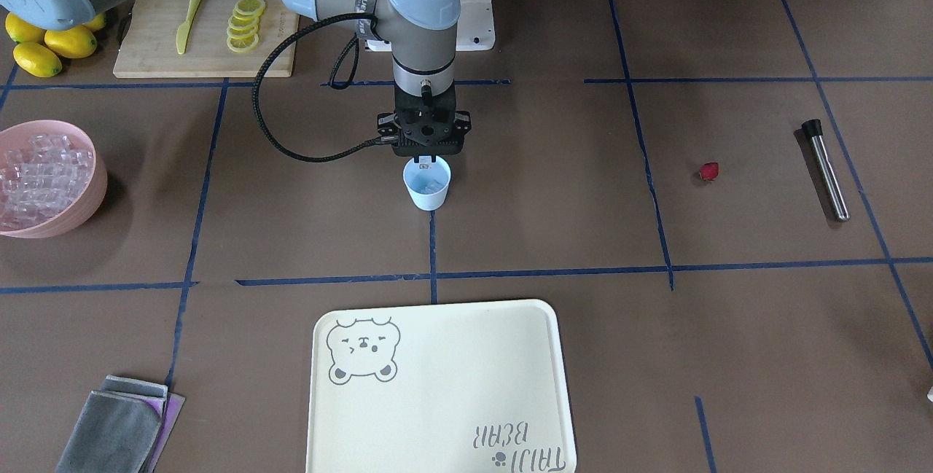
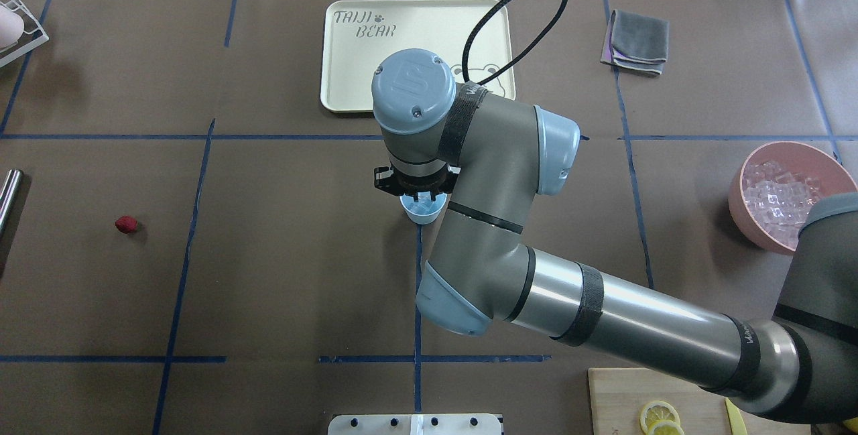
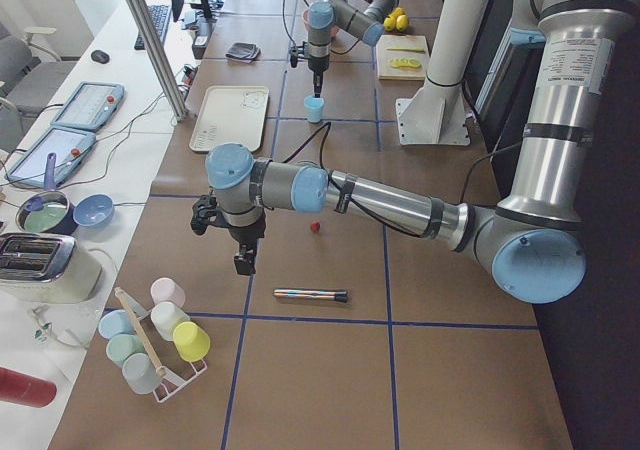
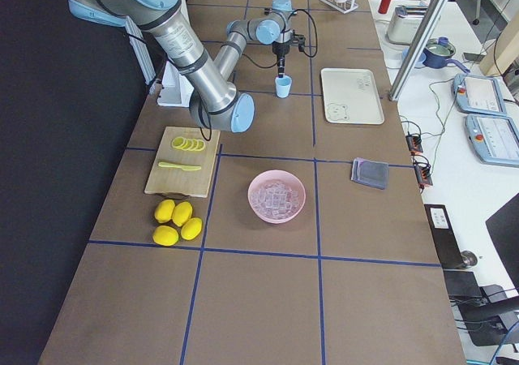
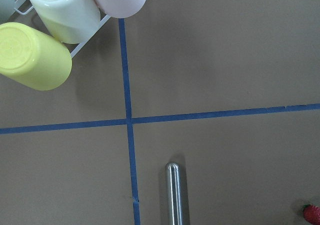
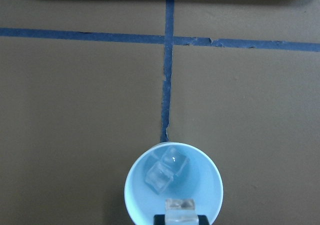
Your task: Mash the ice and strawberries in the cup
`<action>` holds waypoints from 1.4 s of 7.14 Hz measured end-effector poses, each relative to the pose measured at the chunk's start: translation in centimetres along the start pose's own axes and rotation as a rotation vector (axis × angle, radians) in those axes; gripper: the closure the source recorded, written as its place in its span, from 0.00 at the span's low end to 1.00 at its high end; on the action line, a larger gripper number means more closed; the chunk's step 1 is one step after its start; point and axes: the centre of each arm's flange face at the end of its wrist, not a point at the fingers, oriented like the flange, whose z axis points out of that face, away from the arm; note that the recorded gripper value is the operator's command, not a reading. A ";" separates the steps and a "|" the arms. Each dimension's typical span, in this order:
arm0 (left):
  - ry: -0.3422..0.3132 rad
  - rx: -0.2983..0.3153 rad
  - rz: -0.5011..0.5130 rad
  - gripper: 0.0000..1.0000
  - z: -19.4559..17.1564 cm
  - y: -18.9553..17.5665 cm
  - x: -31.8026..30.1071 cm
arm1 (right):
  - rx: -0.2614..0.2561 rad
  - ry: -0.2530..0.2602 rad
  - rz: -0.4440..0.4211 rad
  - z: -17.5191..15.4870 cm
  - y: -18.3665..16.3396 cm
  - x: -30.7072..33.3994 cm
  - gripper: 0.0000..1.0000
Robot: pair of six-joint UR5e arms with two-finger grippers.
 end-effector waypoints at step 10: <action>0.002 -0.006 0.024 0.00 0.6 -0.2 1.0 | 0.015 -0.029 -0.009 -0.5 -0.2 -0.2 0.00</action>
